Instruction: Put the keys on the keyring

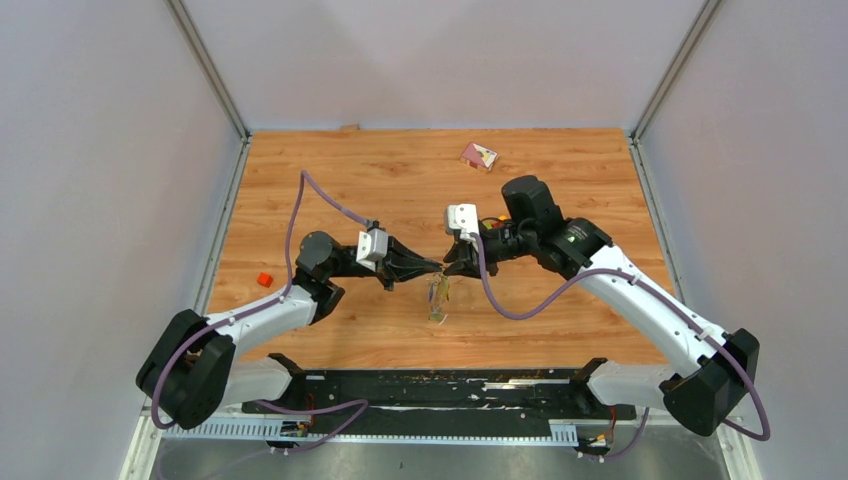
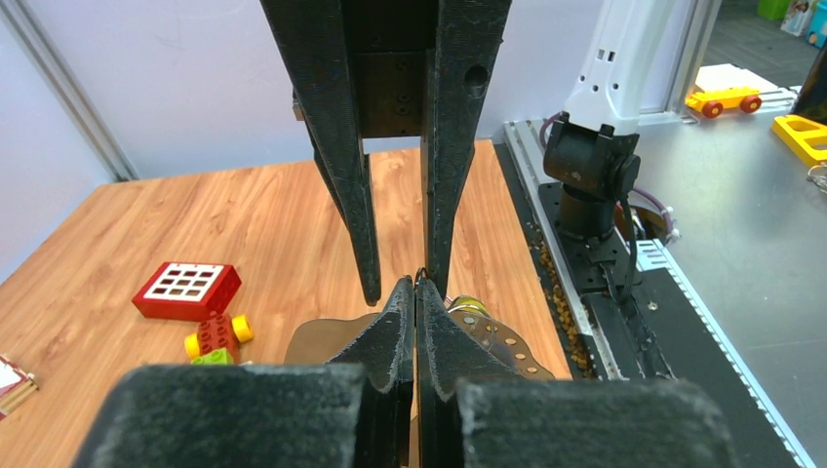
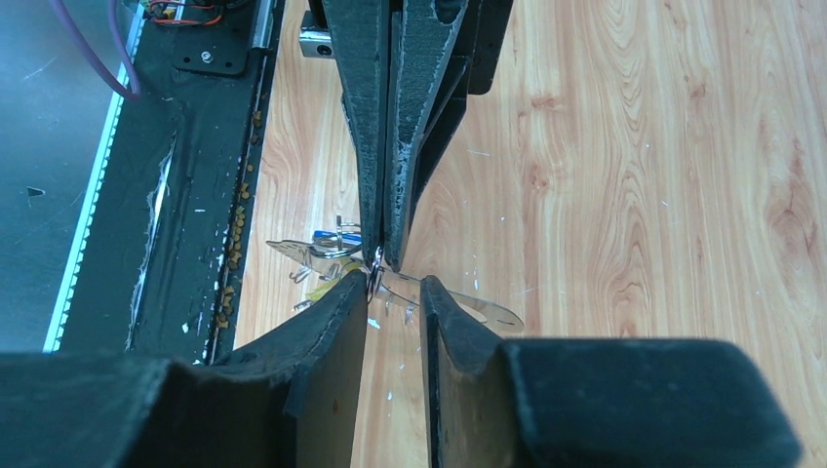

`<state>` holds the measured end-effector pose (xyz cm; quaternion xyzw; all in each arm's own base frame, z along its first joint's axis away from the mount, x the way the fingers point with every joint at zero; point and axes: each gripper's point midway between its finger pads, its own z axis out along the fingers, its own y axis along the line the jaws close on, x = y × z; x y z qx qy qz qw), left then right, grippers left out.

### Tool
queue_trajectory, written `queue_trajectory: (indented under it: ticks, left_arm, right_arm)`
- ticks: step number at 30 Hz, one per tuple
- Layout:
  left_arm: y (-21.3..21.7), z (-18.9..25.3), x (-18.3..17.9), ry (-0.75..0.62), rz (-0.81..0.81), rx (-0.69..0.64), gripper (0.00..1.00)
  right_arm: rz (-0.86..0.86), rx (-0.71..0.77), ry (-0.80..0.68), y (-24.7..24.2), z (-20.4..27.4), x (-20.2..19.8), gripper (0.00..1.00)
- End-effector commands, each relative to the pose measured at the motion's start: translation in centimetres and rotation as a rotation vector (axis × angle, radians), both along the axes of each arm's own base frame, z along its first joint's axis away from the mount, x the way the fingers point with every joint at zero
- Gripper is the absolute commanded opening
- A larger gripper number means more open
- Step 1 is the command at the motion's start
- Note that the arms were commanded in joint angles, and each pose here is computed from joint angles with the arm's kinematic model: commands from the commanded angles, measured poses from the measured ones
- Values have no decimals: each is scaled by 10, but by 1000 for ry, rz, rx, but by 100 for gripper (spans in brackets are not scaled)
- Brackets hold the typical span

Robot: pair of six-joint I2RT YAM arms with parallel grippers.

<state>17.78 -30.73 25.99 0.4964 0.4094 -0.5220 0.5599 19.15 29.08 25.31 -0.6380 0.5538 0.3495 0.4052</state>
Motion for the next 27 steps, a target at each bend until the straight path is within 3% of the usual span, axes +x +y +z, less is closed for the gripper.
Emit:
queue_trajectory:
  ticks: [1, 10, 16, 20, 24, 27]
  left_arm:
    - [1, 16, 1, -52, 16, -49, 0]
    - [2, 16, 2, -49, 26, -55, 0]
    - [1, 7, 11, -90, 62, -12, 1]
    - [-1, -3, 28, -101, 116, 97, 30]
    - [-3, 2, 29, -107, 106, 96, 43]
    - [-4, 1, 29, -104, 103, 97, 44]
  right_arm:
    - [42, 56, -15, 7, 10, -5, 24]
    - [26, 43, -32, 4, 5, -1, 0]
    - [-16, -34, -81, -3, 8, 8, 0]
    - [-47, -137, -94, -6, 0, 13, 0]
    - [-62, -204, -93, -5, -5, 17, 0]
    - [-69, -231, -88, -2, -7, 20, 0]
